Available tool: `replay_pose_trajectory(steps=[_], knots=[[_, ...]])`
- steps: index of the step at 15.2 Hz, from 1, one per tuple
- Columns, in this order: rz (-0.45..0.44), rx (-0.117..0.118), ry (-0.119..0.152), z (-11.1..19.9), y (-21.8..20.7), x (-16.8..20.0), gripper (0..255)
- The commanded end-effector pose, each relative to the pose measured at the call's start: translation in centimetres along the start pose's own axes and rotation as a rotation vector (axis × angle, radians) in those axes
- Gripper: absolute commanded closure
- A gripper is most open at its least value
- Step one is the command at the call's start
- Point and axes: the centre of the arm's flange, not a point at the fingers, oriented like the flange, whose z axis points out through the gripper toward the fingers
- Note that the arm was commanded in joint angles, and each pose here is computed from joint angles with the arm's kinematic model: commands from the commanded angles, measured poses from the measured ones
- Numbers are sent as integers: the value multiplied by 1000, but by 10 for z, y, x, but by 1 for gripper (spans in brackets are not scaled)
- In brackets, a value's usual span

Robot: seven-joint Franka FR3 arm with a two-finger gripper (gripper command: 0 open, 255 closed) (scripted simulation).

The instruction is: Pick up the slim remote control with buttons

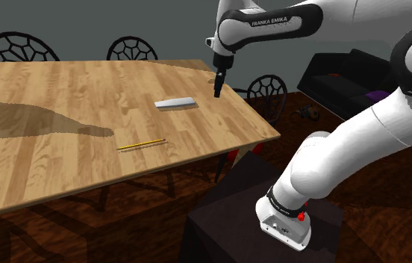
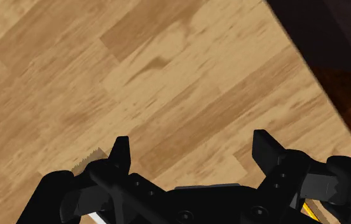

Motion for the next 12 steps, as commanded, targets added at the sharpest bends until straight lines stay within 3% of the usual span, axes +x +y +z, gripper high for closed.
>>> replay_pose_trajectory(steps=[1,12], knots=[[-66,1,6,14,15,17,0],[-408,13,41,82,76,125,0]])
